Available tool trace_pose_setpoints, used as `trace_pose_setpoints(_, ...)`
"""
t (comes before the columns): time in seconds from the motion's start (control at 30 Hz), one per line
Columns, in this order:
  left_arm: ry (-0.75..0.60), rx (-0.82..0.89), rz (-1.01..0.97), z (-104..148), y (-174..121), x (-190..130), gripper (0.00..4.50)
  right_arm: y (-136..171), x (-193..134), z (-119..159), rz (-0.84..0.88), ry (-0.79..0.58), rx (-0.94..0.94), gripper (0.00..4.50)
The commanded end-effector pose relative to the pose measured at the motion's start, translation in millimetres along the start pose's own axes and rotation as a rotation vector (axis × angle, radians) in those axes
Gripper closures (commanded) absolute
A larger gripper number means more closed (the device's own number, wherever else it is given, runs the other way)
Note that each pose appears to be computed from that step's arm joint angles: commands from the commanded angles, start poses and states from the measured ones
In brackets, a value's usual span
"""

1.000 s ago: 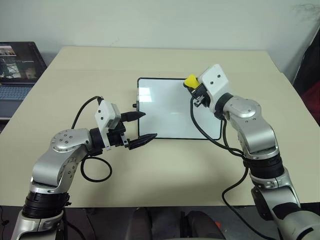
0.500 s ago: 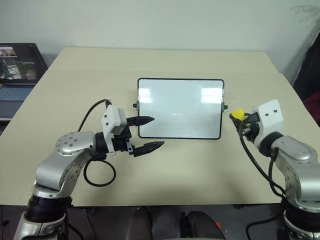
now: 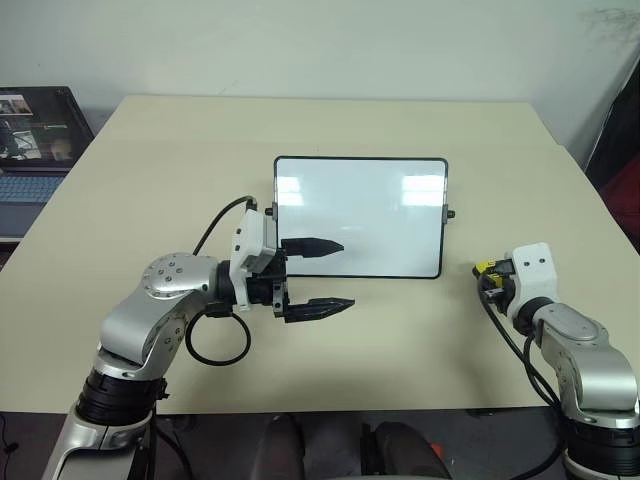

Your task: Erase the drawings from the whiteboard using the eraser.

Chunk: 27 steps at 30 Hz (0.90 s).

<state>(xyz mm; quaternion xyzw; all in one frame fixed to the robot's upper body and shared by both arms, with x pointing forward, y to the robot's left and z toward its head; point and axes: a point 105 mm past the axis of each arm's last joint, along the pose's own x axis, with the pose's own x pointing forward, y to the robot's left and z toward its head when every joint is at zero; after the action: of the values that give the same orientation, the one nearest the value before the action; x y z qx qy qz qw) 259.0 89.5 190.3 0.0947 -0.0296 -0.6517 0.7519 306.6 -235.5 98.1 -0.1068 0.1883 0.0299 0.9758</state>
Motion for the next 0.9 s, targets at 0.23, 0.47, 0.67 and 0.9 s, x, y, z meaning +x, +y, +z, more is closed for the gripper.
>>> trace_pose_setpoints(0.23, -0.050, 0.023, -0.136, 12.9, -21.2, 2.2, 0.00, -7.6, -5.0, 2.7, -0.017, -0.028, 0.007, 3.31)
trace_pose_setpoints(0.47, -0.045, 0.039, -0.149, 15.4, -18.5, 7.1, 0.00, -8.8, 1.4, 1.6, -0.039, -0.026, 0.030, 3.31)
trace_pose_setpoints(0.67, -0.040, 0.031, -0.141, 11.8, -13.9, 6.4, 0.00, -10.5, 6.9, -5.6, -0.043, -0.003, 0.095, 2.96)
trace_pose_setpoints(0.9, -0.026, 0.024, -0.101, 3.0, -10.5, 2.0, 0.00, -15.1, 9.5, 1.6, -0.077, -0.036, 0.200, 0.57)
